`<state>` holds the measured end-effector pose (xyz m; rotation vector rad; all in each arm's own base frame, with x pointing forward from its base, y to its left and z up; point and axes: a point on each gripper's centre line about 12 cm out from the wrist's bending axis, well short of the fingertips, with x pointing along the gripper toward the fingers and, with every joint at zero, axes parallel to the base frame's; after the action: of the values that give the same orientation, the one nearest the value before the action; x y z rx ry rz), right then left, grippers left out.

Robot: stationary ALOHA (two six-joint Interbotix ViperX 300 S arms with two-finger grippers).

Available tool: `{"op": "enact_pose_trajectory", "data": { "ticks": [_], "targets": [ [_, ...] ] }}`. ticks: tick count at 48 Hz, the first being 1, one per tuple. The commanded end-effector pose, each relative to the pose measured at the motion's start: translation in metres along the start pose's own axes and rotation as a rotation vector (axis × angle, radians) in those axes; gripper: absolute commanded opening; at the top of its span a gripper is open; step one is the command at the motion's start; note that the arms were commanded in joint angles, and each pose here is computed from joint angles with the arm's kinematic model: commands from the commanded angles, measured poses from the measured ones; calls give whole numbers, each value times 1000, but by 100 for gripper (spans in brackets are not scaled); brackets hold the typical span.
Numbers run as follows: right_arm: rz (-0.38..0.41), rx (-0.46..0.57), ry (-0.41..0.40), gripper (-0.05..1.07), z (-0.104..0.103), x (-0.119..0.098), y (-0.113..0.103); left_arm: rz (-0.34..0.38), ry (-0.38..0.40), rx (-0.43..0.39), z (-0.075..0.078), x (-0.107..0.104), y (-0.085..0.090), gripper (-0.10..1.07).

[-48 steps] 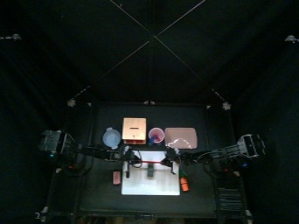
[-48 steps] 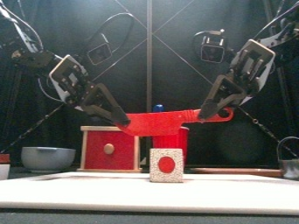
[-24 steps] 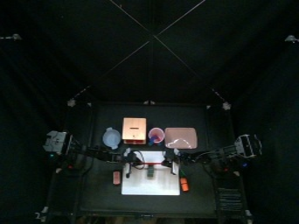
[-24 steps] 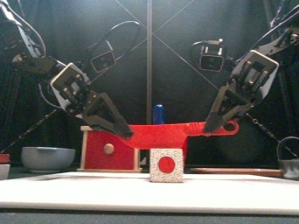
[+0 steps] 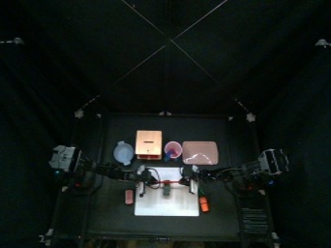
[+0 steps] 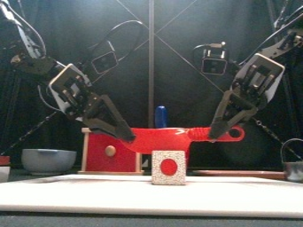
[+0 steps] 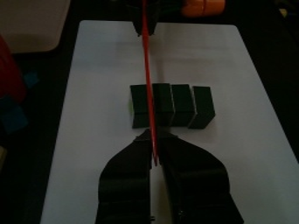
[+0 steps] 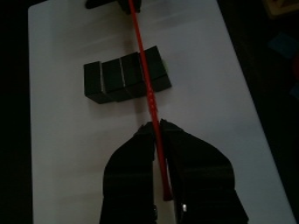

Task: Cut sushi roll

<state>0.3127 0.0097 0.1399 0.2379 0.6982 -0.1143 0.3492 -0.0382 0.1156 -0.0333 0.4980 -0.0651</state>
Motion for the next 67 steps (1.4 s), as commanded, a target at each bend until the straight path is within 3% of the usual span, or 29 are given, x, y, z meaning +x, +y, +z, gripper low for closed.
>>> {"op": "enact_pose_trajectory", "data": {
  "ticks": [1,28,51,67],
  "targets": [
    [-5,16,-24,12,7,-1,-2,-25,-35,10,10,1,-10,45],
    [-8,11,18,12,-3,8,0,-22,-18,-8,5,2,-13,45],
    [-33,7,87,11,-20,25,-5,30,101,-58,-34,21,-5,45],
    [-50,5,108,12,-26,31,-10,63,127,-73,-41,23,7,45]
  ]
}}
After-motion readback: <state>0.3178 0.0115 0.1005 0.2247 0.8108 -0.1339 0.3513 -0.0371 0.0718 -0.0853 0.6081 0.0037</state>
